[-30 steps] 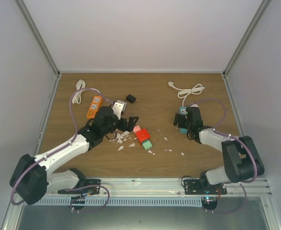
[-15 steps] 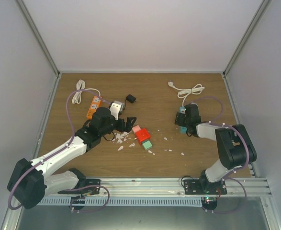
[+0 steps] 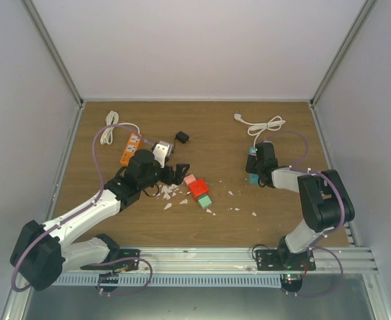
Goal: Insert the plug
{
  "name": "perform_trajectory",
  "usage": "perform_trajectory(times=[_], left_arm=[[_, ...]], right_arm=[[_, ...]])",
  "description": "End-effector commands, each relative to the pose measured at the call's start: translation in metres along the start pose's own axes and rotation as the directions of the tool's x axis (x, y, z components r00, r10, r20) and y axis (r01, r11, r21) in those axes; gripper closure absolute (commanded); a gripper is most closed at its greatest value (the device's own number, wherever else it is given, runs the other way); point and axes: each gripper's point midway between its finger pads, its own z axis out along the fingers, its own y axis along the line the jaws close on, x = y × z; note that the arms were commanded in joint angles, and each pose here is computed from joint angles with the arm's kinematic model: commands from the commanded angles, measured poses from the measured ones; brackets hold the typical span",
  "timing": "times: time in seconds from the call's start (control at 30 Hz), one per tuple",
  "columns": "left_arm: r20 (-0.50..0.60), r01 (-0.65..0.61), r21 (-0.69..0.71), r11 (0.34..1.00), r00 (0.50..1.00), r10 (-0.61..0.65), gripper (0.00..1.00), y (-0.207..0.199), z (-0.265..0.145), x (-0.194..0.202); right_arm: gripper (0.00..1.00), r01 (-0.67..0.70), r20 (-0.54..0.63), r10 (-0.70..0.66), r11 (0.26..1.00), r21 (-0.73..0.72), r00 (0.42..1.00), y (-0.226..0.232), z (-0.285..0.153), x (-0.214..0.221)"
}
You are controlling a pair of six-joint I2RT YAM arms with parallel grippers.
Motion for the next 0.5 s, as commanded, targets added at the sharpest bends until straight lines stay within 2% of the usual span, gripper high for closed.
perform_trajectory(times=[0.0,0.07,0.13,0.33,0.47], left_arm=[[0.027,0.014,0.012,1.000,1.000,-0.014,0.01,-0.002,-0.003,-0.005],[0.023,0.016,0.012,1.000,1.000,-0.017,0.01,-0.001,-0.003,-0.004],[0.018,0.018,0.012,1.000,1.000,-0.018,0.01,-0.001,-0.002,-0.003],[0.001,0.025,0.005,1.000,1.000,-0.025,0.01,0.000,-0.002,0.001],[0.003,0.026,-0.002,1.000,1.000,-0.026,0.01,0.001,-0.006,0.000]], right_arm=[[0.72,0.035,-0.014,-0.035,0.999,0.027,0.999,0.007,0.005,0.003],[0.79,0.067,0.001,-0.067,0.997,0.037,0.998,0.015,0.000,0.005],[0.80,0.106,0.026,-0.107,0.994,0.031,0.994,0.028,-0.009,0.006],[0.81,0.240,0.086,-0.236,0.969,-0.048,0.968,0.077,-0.042,0.013],[0.81,0.264,0.098,-0.256,0.960,-0.091,0.962,0.095,-0.061,0.026]])
